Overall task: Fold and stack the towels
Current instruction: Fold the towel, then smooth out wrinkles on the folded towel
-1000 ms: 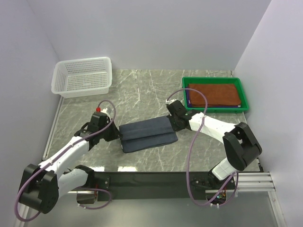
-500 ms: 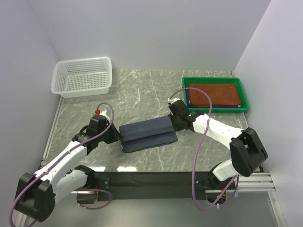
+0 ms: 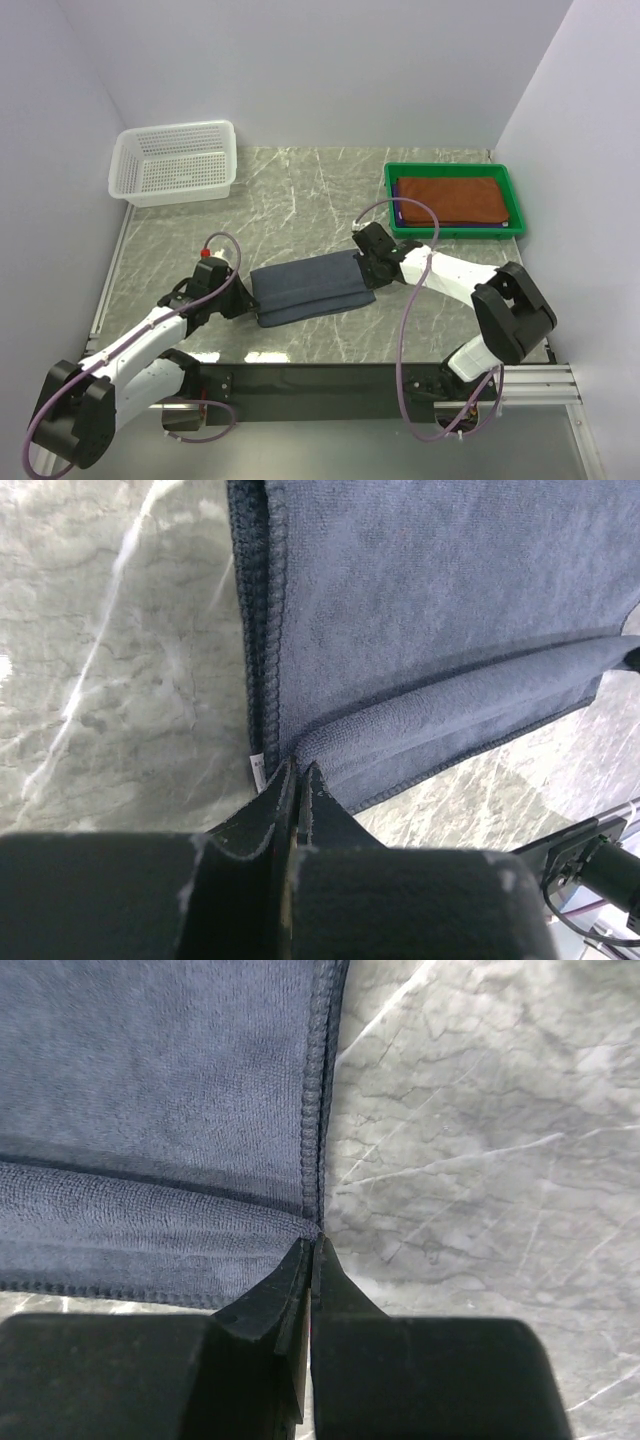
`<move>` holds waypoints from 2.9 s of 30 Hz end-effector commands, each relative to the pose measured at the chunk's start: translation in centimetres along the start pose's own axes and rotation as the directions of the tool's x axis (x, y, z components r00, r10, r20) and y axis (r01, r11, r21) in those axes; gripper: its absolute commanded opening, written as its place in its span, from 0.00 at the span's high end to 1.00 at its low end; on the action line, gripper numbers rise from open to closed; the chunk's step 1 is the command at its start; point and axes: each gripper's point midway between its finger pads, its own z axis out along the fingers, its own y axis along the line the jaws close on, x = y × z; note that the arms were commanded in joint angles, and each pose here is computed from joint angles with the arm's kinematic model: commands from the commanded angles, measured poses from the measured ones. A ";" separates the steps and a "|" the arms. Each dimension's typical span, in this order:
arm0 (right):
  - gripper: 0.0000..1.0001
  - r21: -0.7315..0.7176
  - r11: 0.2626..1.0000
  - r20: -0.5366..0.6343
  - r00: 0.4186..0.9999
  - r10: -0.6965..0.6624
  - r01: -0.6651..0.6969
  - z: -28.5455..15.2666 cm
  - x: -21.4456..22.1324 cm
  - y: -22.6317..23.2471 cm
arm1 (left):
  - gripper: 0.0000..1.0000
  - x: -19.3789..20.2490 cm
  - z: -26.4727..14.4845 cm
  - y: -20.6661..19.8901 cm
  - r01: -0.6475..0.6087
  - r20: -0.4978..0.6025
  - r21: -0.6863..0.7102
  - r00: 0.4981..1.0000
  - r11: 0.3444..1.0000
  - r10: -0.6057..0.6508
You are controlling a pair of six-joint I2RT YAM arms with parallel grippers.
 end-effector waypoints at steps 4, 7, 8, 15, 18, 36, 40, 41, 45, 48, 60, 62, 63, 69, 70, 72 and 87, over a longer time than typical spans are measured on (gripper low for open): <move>0.89 0.001 1.000 0.000 1.000 -0.010 0.010 -0.3 0.0 0.8 | 0.72 -0.8 -0.2 -0.5 0.006 0.048 -0.005 0.999 1.000 -0.005; 0.62 -0.034 0.999 0.016 1.000 -0.017 0.017 -1.8 -0.4 1.5 | 0.47 -1.2 -1.0 -1.0 0.004 0.072 -0.011 0.997 1.000 -0.003; 0.58 -0.048 0.999 0.048 0.999 -0.011 0.013 -2.8 -1.2 1.7 | 0.42 -1.1 -1.3 -1.1 0.002 0.070 -0.018 0.998 1.000 -0.001; 0.47 -0.181 0.983 0.212 0.974 0.076 -0.037 -7.9 -4.7 3.5 | 0.18 -3.9 -5.0 -4.7 -0.026 0.173 0.048 0.985 0.999 0.017; 0.55 -0.259 0.962 0.283 0.945 0.163 -0.088 -8.0 -7.1 5.0 | 0.26 -4.8 -4.7 -6.8 -0.041 0.179 0.090 0.984 0.995 0.024; 0.65 -0.219 0.960 0.119 0.972 0.202 -0.173 0.0 -5.0 6.6 | 0.57 0.6 4.0 -7.3 -0.237 -0.109 -0.037 0.967 0.971 0.232; 0.65 -0.243 0.955 0.071 0.978 0.194 -0.172 0.3 -2.9 6.9 | 0.57 2.4 3.7 -6.9 -0.238 -0.135 -0.029 0.963 0.971 0.232; 0.65 -0.253 0.952 0.081 0.977 0.198 -0.172 -0.2 -2.9 6.9 | 0.57 2.7 3.6 -6.9 -0.236 -0.137 -0.030 0.963 0.971 0.230; 0.65 -0.287 0.943 0.069 0.978 0.195 -0.168 -1.0 -1.7 7.2 | 0.56 3.6 2.6 -6.6 -0.251 -0.138 -0.030 0.960 0.968 0.245; 0.65 -0.313 0.932 0.064 0.975 0.213 -0.183 -1.5 -0.7 7.4 | 0.56 4.4 1.9 -6.3 -0.245 -0.144 -0.023 0.960 0.969 0.240; 0.65 -0.355 0.880 0.041 0.935 0.352 -0.316 -0.9 3.3 7.0 | 0.57 5.8 0.4 -3.5 -0.158 -0.109 -0.040 0.982 0.987 0.153; 0.65 -0.353 0.878 0.043 0.932 0.360 -0.323 -0.9 3.3 7.0 | 0.61 5.4 0.6 -2.7 -0.154 -0.094 -0.080 0.985 0.985 0.146; 0.65 -0.353 0.876 0.049 0.929 0.367 -0.328 -0.9 3.1 6.8 | 0.63 5.2 0.5 -2.0 -0.147 -0.091 -0.111 0.986 0.983 0.137; 0.65 -0.399 0.854 0.060 0.919 0.389 -0.335 -1.8 2.2 7.4 | 0.70 2.0 0.7 2.0 -0.024 0.008 -0.204 1.000 0.979 0.026; 0.65 -0.413 0.845 0.058 0.916 0.396 -0.339 -1.9 2.1 7.7 | 0.70 1.5 0.7 2.2 -0.013 0.025 -0.200 1.000 0.980 0.019; 0.65 -0.449 0.824 0.060 0.908 0.414 -0.346 -2.5 1.6 8.2 | 0.69 0.1 0.4 2.3 0.024 0.075 -0.189 0.997 0.982 -0.010; 0.66 -0.557 0.726 0.073 0.846 0.528 -0.405 -3.5 -0.8 8.5 | 0.62 -4.6 -2.1 -2.1 0.038 0.210 -0.076 0.977 0.996 -0.021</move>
